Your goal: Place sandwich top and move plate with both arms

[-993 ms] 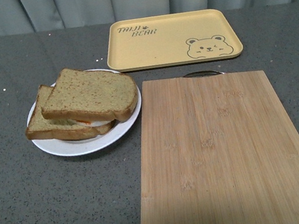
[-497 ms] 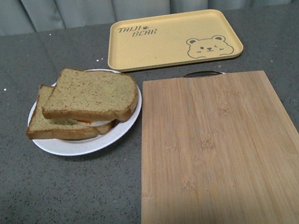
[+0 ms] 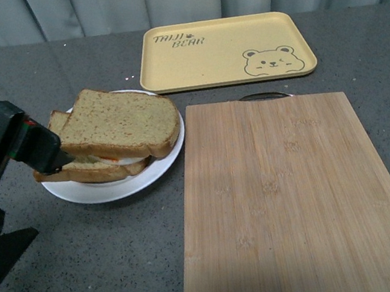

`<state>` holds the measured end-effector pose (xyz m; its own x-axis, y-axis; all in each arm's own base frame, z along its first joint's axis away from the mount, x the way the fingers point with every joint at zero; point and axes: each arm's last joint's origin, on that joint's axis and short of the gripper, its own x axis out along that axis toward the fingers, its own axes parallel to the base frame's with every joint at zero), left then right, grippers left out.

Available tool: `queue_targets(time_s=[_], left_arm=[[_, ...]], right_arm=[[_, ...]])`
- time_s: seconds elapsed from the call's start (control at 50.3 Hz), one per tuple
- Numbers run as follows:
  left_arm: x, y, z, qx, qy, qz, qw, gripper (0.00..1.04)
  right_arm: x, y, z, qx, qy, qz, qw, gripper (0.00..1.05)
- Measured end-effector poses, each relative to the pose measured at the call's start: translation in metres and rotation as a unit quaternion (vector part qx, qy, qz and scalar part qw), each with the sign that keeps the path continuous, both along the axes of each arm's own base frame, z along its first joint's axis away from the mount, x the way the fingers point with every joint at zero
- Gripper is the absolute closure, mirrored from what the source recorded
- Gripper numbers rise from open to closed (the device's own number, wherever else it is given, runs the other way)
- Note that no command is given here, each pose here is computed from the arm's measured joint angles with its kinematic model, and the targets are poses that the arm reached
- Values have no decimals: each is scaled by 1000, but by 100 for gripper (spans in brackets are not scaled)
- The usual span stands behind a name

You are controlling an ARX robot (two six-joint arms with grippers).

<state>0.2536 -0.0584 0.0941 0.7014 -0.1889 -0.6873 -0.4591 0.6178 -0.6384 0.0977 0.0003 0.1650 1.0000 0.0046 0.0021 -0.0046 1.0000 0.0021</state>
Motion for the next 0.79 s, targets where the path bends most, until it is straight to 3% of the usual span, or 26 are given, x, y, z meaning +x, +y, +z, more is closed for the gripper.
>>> queue_targets(time_s=[0.517,0.576,0.795], left_arm=[[28,-20,-31,-24,25,26,999,7],[30,-21,-33,-25,27,26,999,14],[43,-23,-40,-40,34,46,998,57]], right_arm=[[0,0,0,0,0,0,1000,9],[0,0,0,0,0,0,1000,9],[0,0,0,0,0,0,1000,9]])
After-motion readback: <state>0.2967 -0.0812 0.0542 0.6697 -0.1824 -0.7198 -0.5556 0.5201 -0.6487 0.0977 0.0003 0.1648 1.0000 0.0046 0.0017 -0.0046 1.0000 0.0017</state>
